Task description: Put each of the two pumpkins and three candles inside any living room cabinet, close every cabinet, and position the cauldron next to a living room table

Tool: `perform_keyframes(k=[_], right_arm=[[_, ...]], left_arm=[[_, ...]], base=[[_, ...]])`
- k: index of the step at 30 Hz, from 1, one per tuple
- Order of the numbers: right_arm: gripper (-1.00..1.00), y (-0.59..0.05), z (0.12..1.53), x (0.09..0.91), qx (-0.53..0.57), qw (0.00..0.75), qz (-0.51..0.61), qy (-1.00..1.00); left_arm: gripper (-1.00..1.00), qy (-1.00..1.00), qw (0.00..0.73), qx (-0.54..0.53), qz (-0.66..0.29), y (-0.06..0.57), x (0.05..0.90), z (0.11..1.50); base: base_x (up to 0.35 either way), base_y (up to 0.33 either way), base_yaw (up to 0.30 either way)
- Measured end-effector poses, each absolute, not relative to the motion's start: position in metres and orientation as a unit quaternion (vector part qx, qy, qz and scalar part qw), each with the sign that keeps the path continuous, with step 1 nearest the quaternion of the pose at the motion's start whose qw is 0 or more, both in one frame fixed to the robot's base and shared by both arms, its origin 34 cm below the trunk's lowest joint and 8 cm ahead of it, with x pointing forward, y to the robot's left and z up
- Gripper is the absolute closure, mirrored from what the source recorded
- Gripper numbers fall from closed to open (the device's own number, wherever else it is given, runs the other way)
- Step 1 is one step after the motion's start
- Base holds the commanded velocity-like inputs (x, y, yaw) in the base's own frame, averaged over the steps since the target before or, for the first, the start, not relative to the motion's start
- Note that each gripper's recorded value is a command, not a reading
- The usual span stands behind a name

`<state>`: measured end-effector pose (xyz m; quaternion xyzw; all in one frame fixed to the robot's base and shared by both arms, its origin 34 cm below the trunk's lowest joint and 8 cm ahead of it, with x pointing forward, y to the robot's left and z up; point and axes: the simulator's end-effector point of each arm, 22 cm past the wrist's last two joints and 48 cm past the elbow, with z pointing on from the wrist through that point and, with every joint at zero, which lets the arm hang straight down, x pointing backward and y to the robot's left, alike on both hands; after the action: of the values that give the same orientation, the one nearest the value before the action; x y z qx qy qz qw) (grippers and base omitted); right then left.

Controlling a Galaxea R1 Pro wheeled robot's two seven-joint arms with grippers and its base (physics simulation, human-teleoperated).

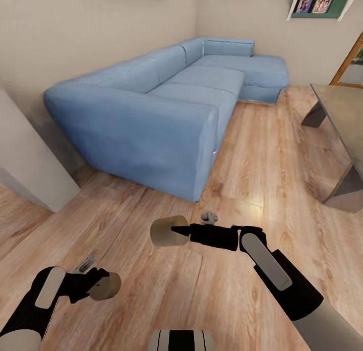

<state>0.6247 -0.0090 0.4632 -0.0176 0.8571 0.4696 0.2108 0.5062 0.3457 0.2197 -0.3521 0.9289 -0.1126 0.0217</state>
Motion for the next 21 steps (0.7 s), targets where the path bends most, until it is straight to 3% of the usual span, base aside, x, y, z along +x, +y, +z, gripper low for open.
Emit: perform_keyframes(k=[21], right_arm=[[1.0, -0.015, 0.507, 0.628, -0.033, 0.246, 0.458, 0.853]], left_arm=[[1.0, 0.924, 0.116, -0.343, -0.125, 0.383, 0.556, 0.297]], base=[[-0.337, 0.0, -0.238]])
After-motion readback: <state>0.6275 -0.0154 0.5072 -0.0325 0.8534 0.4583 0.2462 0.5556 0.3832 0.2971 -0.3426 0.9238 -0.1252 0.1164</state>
